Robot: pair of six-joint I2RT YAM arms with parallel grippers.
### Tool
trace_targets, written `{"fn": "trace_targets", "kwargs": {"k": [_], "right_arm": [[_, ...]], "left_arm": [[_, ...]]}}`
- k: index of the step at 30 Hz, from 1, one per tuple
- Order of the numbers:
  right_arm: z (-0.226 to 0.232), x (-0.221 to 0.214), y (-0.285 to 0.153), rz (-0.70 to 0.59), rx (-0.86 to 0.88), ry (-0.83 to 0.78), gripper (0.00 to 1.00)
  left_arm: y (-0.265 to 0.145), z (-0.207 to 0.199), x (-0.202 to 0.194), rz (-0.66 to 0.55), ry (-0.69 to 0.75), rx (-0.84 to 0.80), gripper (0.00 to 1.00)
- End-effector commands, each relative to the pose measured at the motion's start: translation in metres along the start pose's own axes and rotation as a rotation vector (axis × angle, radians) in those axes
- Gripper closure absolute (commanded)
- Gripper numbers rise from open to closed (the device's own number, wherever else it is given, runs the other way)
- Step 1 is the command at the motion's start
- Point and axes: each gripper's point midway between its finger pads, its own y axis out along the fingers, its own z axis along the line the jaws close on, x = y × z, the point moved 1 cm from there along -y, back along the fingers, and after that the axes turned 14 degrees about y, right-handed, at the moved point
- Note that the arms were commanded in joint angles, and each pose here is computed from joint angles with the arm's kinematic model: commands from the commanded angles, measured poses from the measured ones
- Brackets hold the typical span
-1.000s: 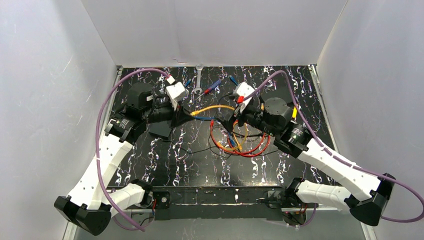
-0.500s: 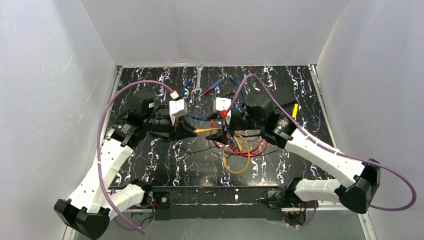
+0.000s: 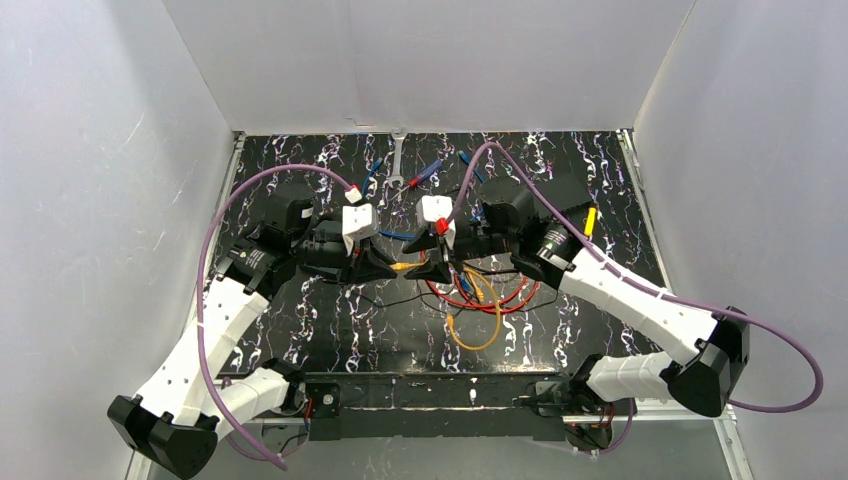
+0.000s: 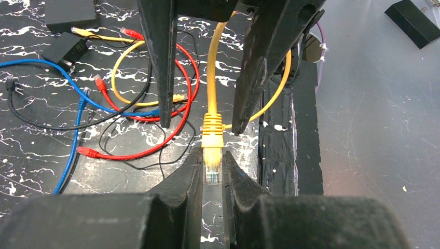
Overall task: Insert the plug into the switch port
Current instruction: Pick up the connector from the center of the board.
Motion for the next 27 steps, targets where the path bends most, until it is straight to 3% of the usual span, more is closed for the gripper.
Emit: {"fn": "trace_targets", "kwargs": {"k": [1,14,17,19,23,27], "right_arm": [[0.005,0.022,0.0,-0.04,0.038,-0.026,0.47],[0.005,0.018,0.005,-0.025,0.062,0.004,0.78],[0.003,0.013,0.006,-0.015,0.053,0.008,0.97],[0.001,0.01,0.006,-0.009,0.041,0.012,0.99],[-0.004,0.0,0.006,-0.007,0.006,0.014,0.99],[-0.013,-0.012,0.005,-0.014,-0.059,0.017,0.99]], "left_arm": [[0.001,-0.004,0.003,-0.015,0.017,-0.019,1.0],[0.003,-0.003,-0.003,0.001,0.006,-0.016,1.0],[0.002,0.0,-0.004,0.011,0.009,-0.002,1.0],[0.002,0.003,-0.008,0.027,0.003,0.019,1.0],[0.001,0.014,-0.014,0.066,-0.01,0.091,0.8],[-0.002,0.03,-0.022,0.111,-0.03,0.183,0.48]]}}
